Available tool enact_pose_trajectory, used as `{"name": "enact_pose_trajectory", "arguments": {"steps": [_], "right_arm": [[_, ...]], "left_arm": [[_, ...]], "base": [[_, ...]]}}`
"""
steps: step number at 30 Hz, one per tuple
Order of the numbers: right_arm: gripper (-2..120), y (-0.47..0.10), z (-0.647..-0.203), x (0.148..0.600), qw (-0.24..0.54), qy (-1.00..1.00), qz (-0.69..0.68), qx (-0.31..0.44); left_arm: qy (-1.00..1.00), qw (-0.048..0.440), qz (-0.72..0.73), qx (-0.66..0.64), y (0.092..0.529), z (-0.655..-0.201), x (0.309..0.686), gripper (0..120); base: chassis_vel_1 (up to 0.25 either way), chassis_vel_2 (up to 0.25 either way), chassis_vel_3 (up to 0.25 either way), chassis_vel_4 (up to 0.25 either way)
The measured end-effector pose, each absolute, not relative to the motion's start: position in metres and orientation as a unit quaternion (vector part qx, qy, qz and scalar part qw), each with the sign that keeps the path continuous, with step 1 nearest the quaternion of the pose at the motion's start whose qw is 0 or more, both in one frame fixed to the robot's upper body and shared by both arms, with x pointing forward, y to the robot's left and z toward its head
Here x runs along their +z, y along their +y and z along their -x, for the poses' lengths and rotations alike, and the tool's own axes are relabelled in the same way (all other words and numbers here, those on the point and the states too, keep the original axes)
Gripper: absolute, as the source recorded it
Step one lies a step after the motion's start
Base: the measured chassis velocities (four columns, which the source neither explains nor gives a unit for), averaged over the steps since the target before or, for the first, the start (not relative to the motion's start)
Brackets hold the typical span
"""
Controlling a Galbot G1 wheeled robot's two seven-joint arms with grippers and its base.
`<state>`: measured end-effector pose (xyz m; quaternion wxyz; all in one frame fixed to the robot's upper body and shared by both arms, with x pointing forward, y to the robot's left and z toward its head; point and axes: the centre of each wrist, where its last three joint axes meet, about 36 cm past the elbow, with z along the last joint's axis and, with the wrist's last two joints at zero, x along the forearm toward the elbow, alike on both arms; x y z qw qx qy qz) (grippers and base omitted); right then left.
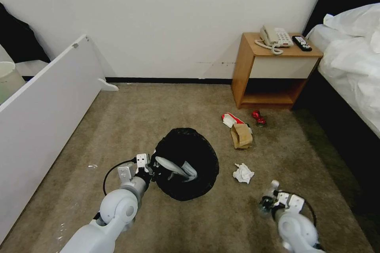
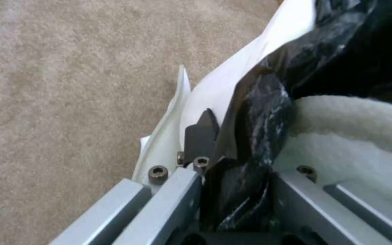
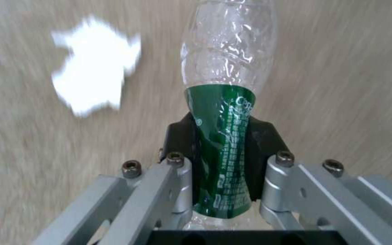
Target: Pick up the trash bin, then pick up the garbage from the floor and place it into the trash bin.
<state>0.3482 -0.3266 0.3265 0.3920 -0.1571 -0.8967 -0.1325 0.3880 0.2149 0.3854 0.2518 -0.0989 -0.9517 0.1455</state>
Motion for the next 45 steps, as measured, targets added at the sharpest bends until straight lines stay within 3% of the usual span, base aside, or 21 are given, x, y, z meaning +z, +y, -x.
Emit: {"name": "enact_pose_trajectory", "arguments": {"steps": [3,12,18,35,45], "right_arm": [[17,-0.35,-0.35,0.377,0.358,-0.92,0.138,-0.081],[17,-0.381,-0.362,0.438,0.291,-0.951,0.103,-0.008],[17,-0.386,-0.373,0.507,0.197,-0.979,0.011,0.052],[17,-0.377,-0.383,0.559,0.048,-0.974,-0.195,0.101],[17,-0.378,-0.392,0.574,0.015,-0.952,-0.285,0.115]], "left_arm": [[-0.951,0.254,0.104,0.144,0.212,-0.39,0.387,0],[-0.947,0.264,0.114,0.142,0.207,-0.394,0.388,0],[-0.935,0.298,0.137,0.132,0.196,-0.396,0.39,0],[-0.917,0.332,0.172,0.138,0.178,-0.411,0.392,0],[-0.908,0.34,0.199,0.139,0.154,-0.424,0.392,0]], "base": [[0.0,0.0,0.0,0.0],[0.0,0.0,0.0,0.0],[0.0,0.0,0.0,0.0],[0.0,0.0,0.0,0.0],[0.0,0.0,0.0,0.0]]}}
